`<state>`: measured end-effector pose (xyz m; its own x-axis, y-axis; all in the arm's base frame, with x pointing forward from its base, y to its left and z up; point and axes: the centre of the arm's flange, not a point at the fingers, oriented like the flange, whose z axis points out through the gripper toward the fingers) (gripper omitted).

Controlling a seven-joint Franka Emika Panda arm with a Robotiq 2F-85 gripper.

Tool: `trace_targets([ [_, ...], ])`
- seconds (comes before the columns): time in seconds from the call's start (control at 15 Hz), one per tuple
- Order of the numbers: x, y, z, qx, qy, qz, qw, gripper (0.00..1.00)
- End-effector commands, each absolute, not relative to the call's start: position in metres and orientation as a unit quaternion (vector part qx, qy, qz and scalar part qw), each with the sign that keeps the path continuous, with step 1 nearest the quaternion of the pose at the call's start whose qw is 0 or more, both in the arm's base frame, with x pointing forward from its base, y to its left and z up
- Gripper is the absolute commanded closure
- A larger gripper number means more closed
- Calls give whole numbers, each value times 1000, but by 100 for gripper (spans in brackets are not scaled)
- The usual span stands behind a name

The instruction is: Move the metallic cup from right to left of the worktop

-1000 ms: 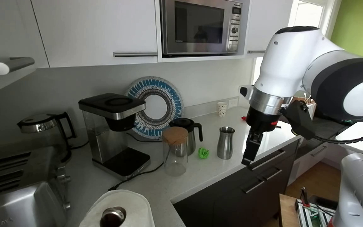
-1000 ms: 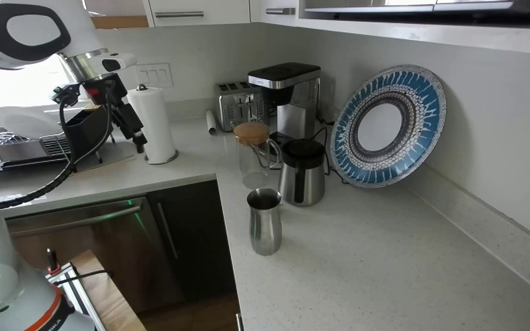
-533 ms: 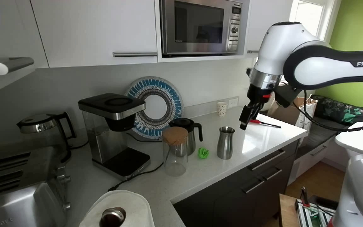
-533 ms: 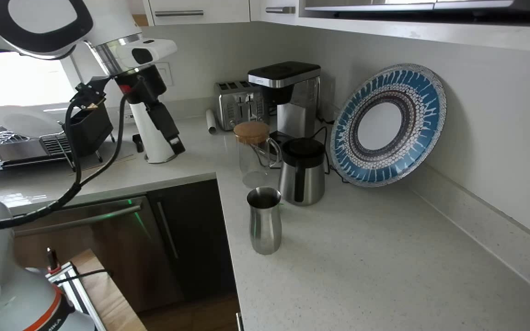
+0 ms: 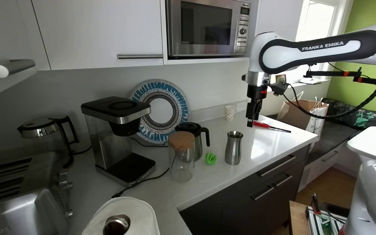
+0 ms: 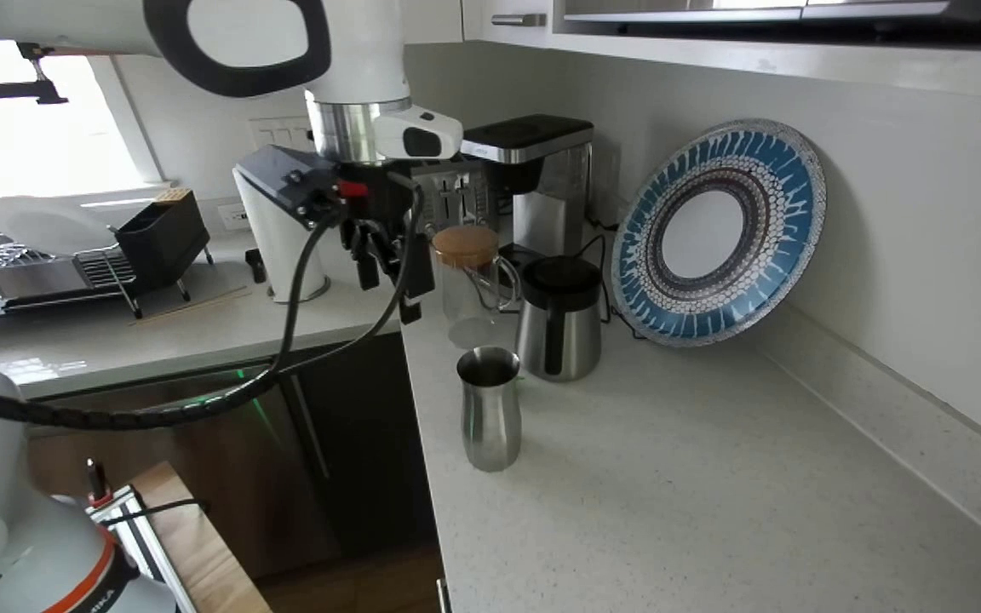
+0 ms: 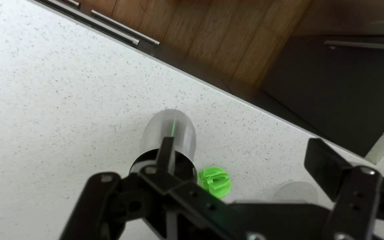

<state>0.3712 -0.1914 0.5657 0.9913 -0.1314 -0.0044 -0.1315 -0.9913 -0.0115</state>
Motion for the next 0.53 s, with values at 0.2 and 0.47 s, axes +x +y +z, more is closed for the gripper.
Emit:
trace_targets([
  [0.2, 400, -203, 548, -997, 63, 44, 11, 0],
  [0.47, 400, -201, 546, -998, 55, 36, -4, 0],
])
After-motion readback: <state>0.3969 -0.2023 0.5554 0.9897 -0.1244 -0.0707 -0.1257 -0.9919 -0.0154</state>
